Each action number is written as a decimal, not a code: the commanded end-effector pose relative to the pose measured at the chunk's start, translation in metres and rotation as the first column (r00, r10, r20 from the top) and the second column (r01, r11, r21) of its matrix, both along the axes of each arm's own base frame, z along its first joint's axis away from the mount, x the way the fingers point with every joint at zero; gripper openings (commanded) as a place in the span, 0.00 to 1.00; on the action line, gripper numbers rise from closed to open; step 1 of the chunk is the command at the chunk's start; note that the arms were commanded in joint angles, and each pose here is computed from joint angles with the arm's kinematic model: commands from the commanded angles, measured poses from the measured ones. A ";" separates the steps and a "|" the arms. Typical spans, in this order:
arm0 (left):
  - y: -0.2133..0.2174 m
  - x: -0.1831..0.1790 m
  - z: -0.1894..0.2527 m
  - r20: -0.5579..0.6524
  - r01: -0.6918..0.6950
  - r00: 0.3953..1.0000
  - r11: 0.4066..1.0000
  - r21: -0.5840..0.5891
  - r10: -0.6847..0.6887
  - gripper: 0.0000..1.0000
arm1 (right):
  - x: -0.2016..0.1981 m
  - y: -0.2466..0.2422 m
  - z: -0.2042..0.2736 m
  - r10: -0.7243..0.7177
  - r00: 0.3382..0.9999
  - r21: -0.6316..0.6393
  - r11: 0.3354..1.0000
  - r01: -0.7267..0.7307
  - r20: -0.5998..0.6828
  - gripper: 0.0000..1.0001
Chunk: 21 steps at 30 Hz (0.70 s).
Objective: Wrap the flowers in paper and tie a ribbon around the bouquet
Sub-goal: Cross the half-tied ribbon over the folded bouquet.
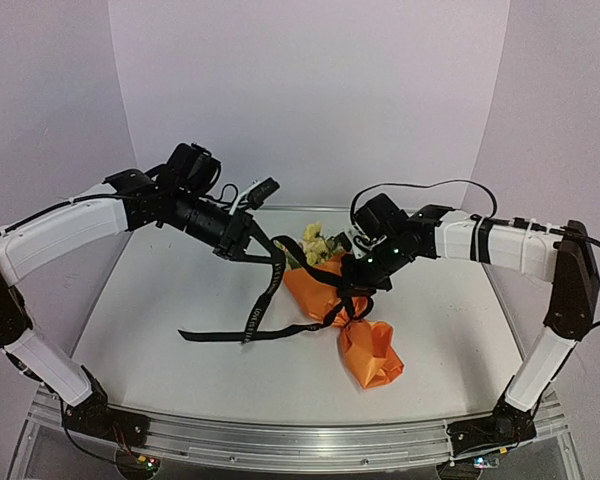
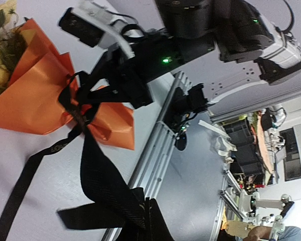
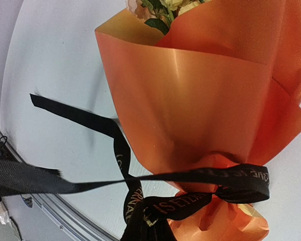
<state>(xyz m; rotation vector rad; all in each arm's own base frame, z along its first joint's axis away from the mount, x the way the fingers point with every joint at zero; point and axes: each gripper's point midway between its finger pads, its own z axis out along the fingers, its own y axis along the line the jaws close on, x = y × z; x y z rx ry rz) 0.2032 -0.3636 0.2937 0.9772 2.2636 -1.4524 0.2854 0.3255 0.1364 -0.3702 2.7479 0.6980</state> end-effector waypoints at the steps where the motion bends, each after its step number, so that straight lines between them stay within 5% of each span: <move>1: -0.015 -0.035 0.047 -0.078 0.129 0.985 0.962 -0.239 -0.151 0.00 | 0.007 0.022 0.010 0.005 0.999 0.060 0.998 -0.002 -0.042 0.00; 5: 0.009 -0.014 0.067 -0.070 -0.003 0.997 0.951 -0.309 -0.020 0.00 | 0.000 0.046 0.024 0.039 0.999 0.062 0.997 -0.037 -0.022 0.00; 14: 0.119 0.057 0.030 -0.255 -0.354 0.925 0.880 -0.316 0.280 0.00 | -0.004 0.102 0.061 0.079 0.996 0.094 0.993 -0.075 -0.034 0.00; 21: 0.128 0.048 0.044 -0.255 -0.293 0.945 0.873 -0.390 0.203 0.00 | 0.000 0.088 0.036 0.129 0.989 0.020 0.992 -0.127 -0.072 0.00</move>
